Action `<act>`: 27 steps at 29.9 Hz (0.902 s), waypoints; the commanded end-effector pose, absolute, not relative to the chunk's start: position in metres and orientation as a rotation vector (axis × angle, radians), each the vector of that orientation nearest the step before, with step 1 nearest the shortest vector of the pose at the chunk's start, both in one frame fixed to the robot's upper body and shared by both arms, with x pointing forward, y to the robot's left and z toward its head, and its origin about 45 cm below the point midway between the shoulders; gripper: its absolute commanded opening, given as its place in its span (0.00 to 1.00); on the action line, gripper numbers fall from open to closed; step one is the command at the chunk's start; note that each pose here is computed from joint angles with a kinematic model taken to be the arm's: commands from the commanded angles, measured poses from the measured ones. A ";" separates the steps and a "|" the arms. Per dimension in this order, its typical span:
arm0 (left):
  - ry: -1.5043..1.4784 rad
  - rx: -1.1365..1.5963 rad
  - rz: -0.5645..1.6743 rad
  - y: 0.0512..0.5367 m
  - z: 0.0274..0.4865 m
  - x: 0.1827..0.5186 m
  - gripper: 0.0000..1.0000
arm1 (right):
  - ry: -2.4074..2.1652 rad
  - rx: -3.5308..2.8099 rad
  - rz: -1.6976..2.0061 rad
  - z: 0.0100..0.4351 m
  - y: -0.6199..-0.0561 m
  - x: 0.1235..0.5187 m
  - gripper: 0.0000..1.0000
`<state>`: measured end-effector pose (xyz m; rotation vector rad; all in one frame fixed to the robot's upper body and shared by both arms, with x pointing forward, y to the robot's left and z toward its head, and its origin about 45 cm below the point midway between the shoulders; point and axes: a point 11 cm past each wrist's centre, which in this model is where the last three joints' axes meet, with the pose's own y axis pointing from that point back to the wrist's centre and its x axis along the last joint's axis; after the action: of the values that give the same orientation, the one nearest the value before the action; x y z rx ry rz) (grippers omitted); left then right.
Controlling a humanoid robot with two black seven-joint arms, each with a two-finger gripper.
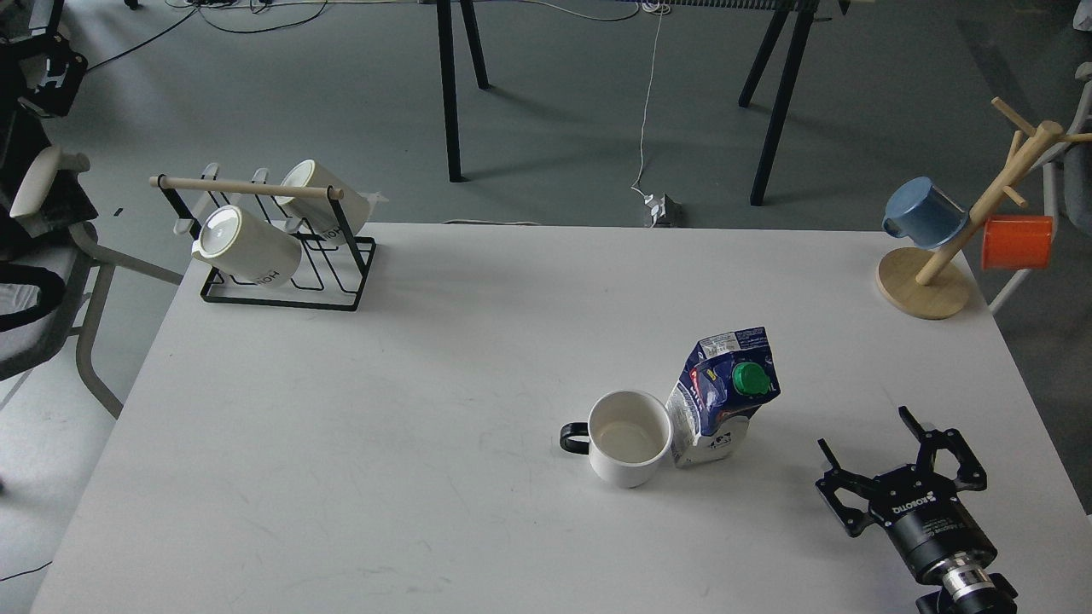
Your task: Place cup and milk with both arms
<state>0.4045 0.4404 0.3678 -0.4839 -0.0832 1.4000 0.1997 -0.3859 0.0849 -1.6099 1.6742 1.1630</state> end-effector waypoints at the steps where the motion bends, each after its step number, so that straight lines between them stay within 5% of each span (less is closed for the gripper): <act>1: -0.065 -0.468 1.405 0.447 0.361 0.405 1.00 | 1.722 -1.736 0.965 0.133 -0.432 0.241 0.98; 13: 0.087 -0.427 1.453 0.462 0.322 0.414 1.00 | 1.642 -1.868 0.481 0.266 -0.462 0.386 0.99; 20: 0.156 -0.512 1.468 0.450 0.315 0.443 1.00 | 1.593 -1.882 0.387 0.303 -0.440 0.439 0.99; 27: 0.192 -0.536 1.400 0.404 0.318 0.468 1.00 | 1.588 -1.806 0.475 0.283 -0.420 0.458 0.99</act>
<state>0.4598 0.4224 0.3192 -0.5353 0.1752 1.4242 0.4517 -0.4339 0.2926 -1.8448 1.6119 0.4354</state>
